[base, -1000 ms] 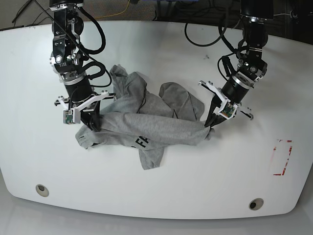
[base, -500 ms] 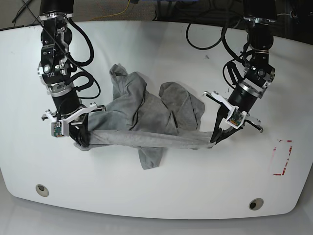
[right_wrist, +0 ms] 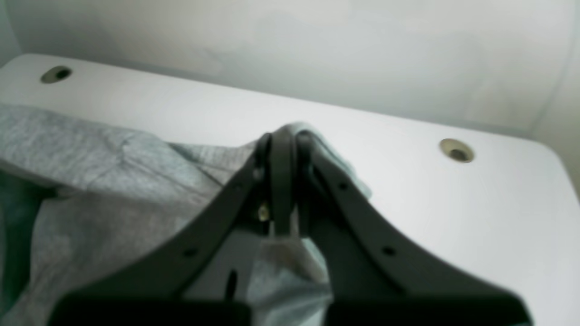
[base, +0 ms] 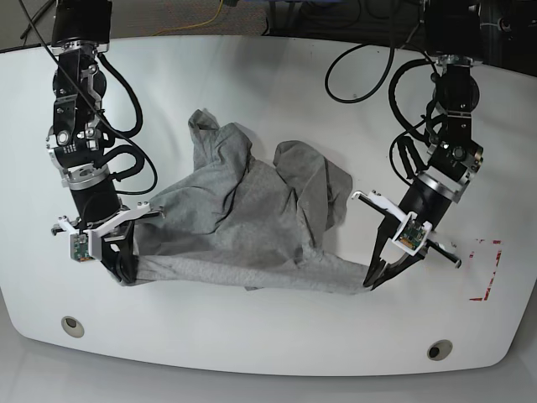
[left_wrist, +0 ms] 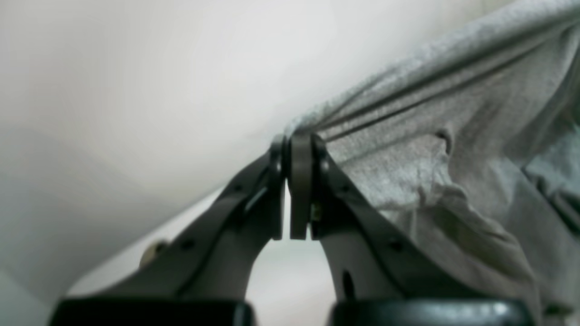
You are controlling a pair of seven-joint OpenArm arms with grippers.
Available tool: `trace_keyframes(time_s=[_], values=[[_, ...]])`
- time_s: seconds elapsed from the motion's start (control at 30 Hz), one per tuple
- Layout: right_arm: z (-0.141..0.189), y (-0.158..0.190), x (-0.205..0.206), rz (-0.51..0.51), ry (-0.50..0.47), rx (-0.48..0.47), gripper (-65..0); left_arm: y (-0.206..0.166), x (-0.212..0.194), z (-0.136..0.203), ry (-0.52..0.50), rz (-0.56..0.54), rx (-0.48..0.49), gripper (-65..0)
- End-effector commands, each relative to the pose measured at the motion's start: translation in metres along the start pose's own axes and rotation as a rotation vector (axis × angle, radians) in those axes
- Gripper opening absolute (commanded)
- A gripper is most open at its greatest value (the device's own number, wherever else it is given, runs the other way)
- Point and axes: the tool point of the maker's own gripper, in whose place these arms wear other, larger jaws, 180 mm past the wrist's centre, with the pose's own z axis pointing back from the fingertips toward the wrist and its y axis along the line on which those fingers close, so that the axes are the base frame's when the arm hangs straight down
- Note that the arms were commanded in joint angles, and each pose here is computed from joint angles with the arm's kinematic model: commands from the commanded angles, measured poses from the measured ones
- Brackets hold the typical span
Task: Layout the t-shirt on the table in an organized manner, then fold the t-shirt properly
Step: 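Pull both grippers apart, stretching the grey shirt between them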
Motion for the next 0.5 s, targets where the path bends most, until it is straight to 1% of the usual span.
trace_keyframes(time_s=[0.0,0.2,0.33,0.47], values=[[-0.001,-0.011,0.031,0.044,-0.089,-0.023,-65.0,0.015,0.030,-0.009,-0.092,-0.033,0.030,-65.0],[-0.005,-0.021,0.056,0.094,-0.137,-0.035,-65.0,0.012,0.051,-0.024,-0.144,-0.074,0.003,-65.0],[-0.007,-0.031,0.074,0.135,-0.166,-0.049,-65.0,0.001,0.059,-0.034,-0.148,-0.145,-0.029,-65.0],[-0.009,-0.041,0.084,0.156,-0.181,-0.068,-65.0,-0.015,0.067,-0.044,-0.164,-0.196,-0.071,-65.0]])
